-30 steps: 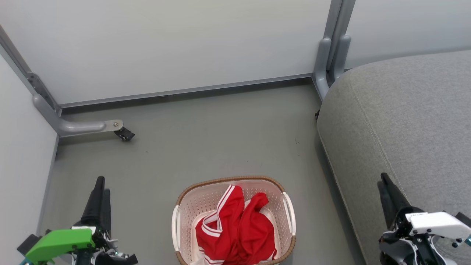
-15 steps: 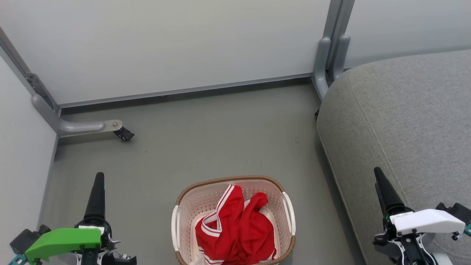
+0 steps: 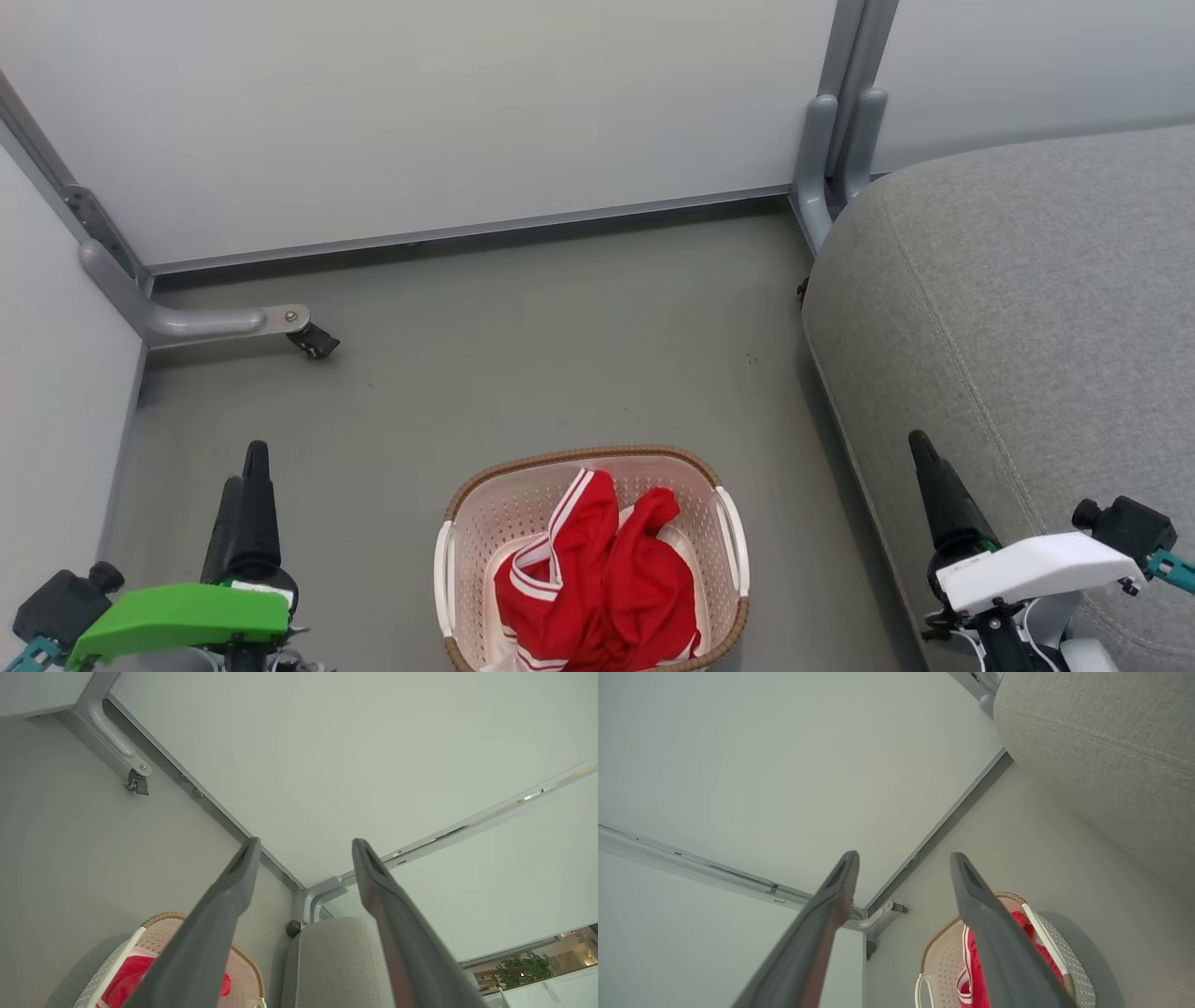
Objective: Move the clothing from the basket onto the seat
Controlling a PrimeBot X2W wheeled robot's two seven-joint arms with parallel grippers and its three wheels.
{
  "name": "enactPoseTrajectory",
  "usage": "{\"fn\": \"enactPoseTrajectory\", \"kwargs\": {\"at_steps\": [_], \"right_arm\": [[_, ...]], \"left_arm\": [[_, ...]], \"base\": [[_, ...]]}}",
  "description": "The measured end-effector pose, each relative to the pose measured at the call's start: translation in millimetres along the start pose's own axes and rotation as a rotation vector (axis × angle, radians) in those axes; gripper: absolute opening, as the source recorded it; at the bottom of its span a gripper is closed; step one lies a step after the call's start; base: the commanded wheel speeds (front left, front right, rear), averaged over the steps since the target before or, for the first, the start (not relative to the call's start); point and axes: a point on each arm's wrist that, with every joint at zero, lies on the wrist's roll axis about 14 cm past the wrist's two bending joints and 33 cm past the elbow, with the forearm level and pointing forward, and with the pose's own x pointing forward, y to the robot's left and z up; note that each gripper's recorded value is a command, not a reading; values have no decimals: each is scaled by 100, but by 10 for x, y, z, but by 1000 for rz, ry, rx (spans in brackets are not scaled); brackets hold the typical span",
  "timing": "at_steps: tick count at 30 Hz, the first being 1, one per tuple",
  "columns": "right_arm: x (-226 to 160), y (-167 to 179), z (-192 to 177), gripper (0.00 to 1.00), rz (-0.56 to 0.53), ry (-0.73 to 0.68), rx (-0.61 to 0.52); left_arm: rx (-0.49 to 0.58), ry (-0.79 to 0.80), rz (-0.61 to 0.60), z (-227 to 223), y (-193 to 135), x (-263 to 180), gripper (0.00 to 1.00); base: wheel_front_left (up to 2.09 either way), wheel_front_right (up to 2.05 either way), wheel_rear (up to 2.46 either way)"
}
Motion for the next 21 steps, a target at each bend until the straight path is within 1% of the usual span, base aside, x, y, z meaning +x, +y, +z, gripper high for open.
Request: {"fn": "enactPoseTrajectory", "kwargs": {"at_steps": [4,8,21], "right_arm": [[-15,27,-36,100,10,7,-69],[-21,63,-48,100,24,5,-129],[-24,175,-86,100,69,0,-335]], "left_arm": [[94,-3,16,6,34,-15,100],[167,0,5,-21,7,-26,100],[356,-3,-11,-58,-39,-65,100]], "base": [[0,0,0],[0,0,0],[0,0,0]]}}
